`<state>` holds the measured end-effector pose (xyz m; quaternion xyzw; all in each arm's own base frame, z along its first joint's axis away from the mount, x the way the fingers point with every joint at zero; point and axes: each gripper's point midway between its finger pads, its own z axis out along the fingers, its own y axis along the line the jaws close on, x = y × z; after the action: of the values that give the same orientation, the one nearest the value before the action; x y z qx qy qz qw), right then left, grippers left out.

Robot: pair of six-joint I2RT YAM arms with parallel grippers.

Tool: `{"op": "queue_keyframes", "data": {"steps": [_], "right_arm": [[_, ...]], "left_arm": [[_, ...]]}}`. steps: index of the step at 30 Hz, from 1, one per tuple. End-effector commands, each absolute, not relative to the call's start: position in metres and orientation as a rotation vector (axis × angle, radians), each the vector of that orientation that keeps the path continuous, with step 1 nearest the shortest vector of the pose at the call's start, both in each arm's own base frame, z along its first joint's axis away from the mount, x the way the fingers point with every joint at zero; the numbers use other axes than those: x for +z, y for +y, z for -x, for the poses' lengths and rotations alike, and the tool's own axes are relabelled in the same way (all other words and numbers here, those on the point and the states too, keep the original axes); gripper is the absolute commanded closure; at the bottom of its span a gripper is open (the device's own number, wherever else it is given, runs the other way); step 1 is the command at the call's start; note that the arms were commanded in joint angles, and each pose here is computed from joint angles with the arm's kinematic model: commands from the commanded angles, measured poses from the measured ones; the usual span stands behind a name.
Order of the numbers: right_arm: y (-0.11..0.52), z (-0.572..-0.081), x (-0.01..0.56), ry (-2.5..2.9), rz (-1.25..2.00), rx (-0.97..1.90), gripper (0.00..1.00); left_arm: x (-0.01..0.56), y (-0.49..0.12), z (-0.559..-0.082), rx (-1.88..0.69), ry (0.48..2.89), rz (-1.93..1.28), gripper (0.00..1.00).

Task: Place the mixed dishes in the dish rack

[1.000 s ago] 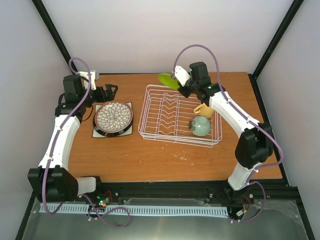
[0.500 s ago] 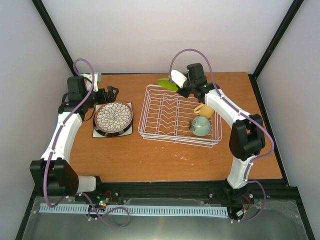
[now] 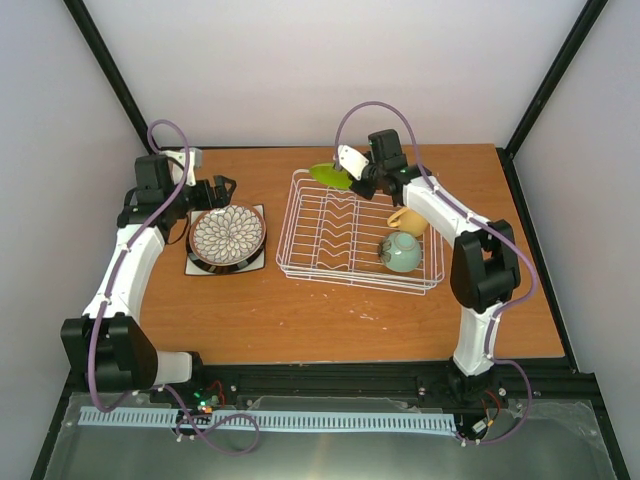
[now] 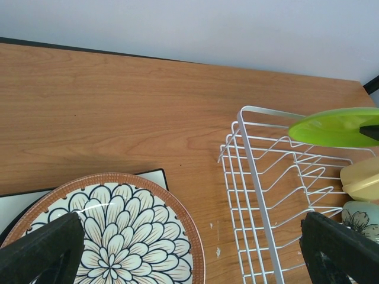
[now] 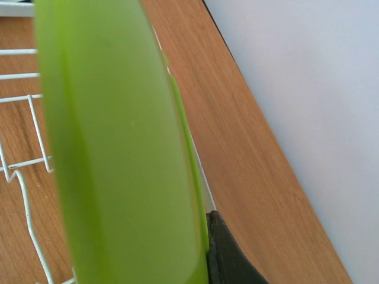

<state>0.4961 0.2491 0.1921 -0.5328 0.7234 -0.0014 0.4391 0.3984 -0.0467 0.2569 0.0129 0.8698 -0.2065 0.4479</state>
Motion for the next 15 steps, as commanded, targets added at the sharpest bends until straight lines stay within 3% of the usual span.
{"op": "queue_keyframes", "data": {"steps": [1,15], "right_arm": [[0.249,-0.506,0.194,1.779,1.319,-0.002,0.97],[0.236,-0.521,0.168,1.819,1.352,0.006,0.97]], "left_arm": [[0.261,-0.041,-0.402,-0.478,2.125,-0.052,0.00],[0.252,-0.035,-0.407,-0.462,2.140,-0.036,0.00]]}}
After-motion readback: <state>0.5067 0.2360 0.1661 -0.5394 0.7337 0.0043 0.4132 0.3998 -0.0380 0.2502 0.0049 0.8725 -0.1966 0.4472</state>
